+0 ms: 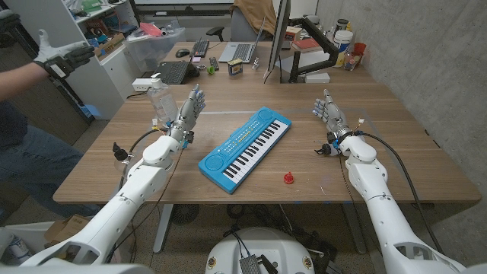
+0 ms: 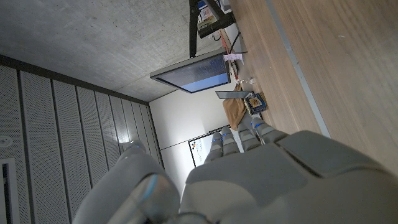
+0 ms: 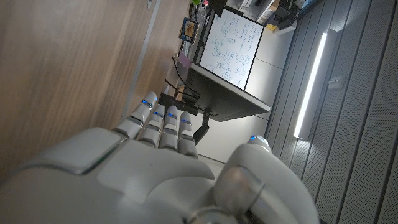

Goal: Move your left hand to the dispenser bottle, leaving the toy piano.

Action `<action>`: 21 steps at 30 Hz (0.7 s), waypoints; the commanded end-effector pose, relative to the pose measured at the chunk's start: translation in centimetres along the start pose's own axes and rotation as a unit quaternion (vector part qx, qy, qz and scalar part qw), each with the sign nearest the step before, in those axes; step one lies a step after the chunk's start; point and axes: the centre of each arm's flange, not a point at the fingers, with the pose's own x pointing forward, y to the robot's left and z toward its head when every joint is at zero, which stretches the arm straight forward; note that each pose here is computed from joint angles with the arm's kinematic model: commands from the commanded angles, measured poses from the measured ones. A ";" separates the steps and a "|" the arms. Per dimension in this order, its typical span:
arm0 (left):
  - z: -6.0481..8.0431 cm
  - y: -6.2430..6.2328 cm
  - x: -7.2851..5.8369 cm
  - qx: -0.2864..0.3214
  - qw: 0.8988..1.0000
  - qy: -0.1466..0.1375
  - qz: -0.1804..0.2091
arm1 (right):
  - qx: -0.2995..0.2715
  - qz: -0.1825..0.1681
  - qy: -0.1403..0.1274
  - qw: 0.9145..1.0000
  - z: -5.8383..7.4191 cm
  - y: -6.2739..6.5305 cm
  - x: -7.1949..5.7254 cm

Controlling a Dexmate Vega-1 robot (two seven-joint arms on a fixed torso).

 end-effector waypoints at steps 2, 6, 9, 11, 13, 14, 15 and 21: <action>1.3 0.0 -1.0 0.011 1.000 -0.015 -0.001 | 0.001 -0.005 0.010 1.000 -0.4 0.1 -0.3; 1.7 0.0 -1.6 0.011 1.000 -0.025 0.001 | -0.001 -0.006 0.012 1.000 -0.4 0.1 -0.5; 2.0 0.0 -1.9 0.013 0.999 -0.030 0.003 | -0.002 -0.007 0.013 1.000 -0.4 0.0 -0.6; 2.1 0.0 -2.1 0.016 0.999 -0.030 0.004 | -0.002 -0.007 0.014 1.000 -0.5 0.0 -0.6; 2.2 0.1 -2.2 0.016 0.999 -0.031 0.005 | -0.002 -0.007 0.016 1.000 -0.5 0.0 -0.6; 2.2 0.1 -2.3 0.018 0.999 -0.032 0.006 | -0.002 -0.007 0.016 1.000 -0.5 0.0 -0.6; 2.3 0.1 -2.4 0.021 0.999 -0.032 0.006 | -0.003 -0.007 0.016 1.000 -0.5 0.1 -0.6; 2.7 0.5 -2.7 0.034 0.999 -0.032 0.004 | -0.004 -0.006 0.015 1.000 -0.4 0.1 -0.5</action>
